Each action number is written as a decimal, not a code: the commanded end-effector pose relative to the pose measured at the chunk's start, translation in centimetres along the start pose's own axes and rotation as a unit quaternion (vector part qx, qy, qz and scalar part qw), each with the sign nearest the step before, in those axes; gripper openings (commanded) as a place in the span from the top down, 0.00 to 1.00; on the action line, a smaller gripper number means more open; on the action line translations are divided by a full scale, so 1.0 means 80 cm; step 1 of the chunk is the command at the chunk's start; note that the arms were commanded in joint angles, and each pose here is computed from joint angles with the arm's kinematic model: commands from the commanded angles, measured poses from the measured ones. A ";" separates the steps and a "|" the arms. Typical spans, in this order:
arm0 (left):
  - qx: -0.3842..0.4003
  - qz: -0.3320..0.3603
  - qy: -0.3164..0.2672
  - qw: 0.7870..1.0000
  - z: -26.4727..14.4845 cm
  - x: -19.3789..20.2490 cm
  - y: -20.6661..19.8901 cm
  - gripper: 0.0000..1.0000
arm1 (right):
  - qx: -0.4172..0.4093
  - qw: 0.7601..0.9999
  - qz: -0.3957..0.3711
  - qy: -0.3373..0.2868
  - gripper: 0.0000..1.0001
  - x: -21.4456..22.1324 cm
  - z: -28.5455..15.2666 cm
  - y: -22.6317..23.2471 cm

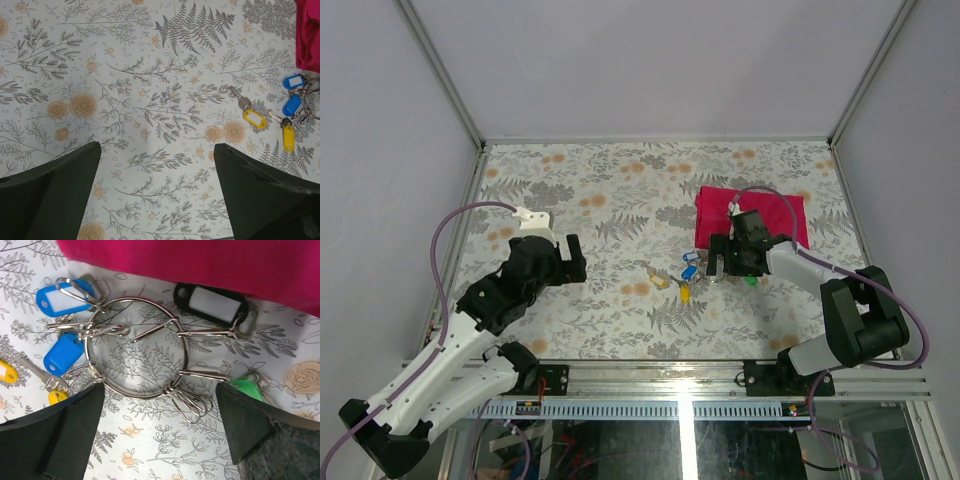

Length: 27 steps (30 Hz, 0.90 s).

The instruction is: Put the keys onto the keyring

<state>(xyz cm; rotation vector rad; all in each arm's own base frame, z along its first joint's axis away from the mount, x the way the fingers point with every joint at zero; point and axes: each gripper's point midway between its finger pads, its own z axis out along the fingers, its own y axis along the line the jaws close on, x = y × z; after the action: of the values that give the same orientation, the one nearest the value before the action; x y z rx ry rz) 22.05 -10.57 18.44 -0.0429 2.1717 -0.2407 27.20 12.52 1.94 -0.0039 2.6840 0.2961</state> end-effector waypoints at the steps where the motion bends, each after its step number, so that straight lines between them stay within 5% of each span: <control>1: 0.009 -0.007 -0.022 1.000 0.001 -0.015 -0.006 0.00 | -0.052 0.998 -0.020 0.030 0.01 0.008 0.002 0.020; 23: 0.014 -0.003 -0.015 1.000 0.004 -0.011 -0.009 0.00 | -0.144 0.985 -0.025 0.094 0.01 0.064 -0.034 0.090; 27: 0.016 -0.005 -0.017 1.000 0.002 -0.011 -0.009 0.00 | -0.097 0.992 -0.031 0.070 0.01 0.056 -0.035 0.076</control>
<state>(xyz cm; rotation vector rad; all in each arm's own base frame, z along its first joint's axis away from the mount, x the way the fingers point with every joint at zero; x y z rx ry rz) 22.07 -10.70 18.19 -0.0376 2.1829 -0.2394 21.69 18.89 2.83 -0.2120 2.7967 0.6423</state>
